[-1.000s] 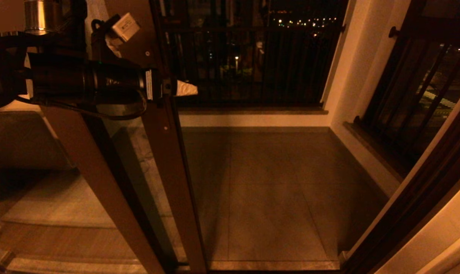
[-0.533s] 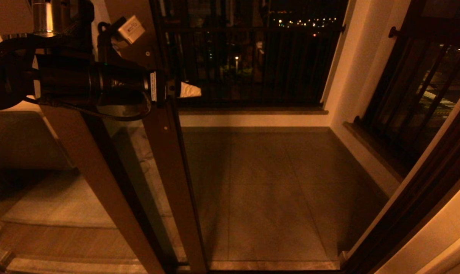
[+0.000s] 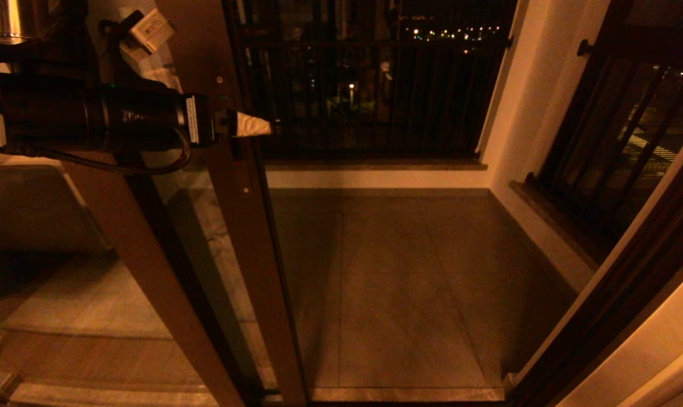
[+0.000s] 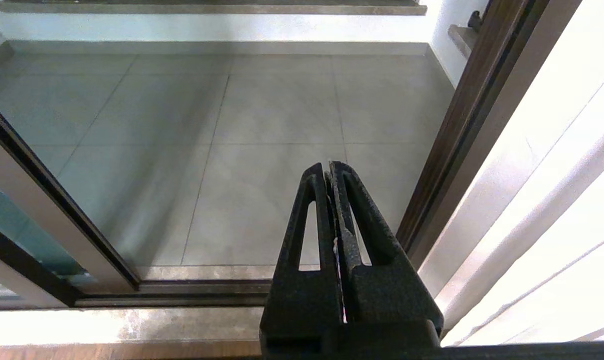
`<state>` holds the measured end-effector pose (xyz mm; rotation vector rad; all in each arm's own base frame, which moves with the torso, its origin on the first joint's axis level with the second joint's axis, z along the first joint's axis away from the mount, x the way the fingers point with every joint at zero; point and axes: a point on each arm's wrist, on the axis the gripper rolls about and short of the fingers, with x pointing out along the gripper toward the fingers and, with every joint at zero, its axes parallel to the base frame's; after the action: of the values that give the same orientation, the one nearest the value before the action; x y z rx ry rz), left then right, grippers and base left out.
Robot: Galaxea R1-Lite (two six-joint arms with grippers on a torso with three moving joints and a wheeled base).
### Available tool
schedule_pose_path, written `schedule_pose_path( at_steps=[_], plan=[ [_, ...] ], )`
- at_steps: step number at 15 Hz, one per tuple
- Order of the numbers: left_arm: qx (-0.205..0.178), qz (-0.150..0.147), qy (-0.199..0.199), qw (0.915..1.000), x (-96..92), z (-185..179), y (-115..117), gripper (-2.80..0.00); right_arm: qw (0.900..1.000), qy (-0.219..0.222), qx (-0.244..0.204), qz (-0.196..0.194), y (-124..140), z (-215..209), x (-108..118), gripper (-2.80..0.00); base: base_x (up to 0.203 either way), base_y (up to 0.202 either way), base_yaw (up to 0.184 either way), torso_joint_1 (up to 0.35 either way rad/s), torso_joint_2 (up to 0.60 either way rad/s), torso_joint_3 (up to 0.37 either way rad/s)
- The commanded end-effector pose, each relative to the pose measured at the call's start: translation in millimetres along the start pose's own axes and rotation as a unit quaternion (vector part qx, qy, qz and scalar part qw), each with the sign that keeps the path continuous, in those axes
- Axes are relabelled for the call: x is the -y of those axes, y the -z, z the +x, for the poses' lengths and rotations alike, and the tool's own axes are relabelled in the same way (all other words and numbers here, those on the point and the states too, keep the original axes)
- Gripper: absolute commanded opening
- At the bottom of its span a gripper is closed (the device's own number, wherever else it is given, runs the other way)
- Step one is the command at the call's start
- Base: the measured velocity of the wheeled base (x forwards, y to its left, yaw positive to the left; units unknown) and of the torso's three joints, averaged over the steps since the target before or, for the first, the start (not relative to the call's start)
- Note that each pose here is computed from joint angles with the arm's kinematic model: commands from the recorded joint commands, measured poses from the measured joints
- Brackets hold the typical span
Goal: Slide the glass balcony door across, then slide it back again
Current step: Close the slid door
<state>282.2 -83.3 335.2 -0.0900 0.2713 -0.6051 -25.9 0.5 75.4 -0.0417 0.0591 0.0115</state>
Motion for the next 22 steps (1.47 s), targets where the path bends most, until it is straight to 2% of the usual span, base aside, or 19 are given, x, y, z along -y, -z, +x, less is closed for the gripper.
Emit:
schedule_pose_path(
  at_steps=[1, 5, 22],
  plan=[
    [-0.002, -0.003, -0.004, 1.0000, -3.4, 0, 1, 0.00, 1.000, 0.000, -0.001, 0.000, 0, 0, 0, -2.80, 0.000, 0.000, 0.000, 0.000, 0.00, 0.000],
    [-0.003, -0.003, 0.000, 1.0000, -5.7, 11, -1, 0.00, 1.000, 0.000, 0.000, 0.000, 0, 0, 0, -2.80, 0.000, 0.000, 0.000, 0.000, 0.00, 0.000],
    [0.000, 0.008, 0.036, 0.9993, 16.3, 20, -4, 0.00, 1.000, 0.000, -0.001, 0.000, 0, 0, 0, -2.80, 0.000, 0.000, 0.000, 0.000, 0.00, 0.000]
  ],
)
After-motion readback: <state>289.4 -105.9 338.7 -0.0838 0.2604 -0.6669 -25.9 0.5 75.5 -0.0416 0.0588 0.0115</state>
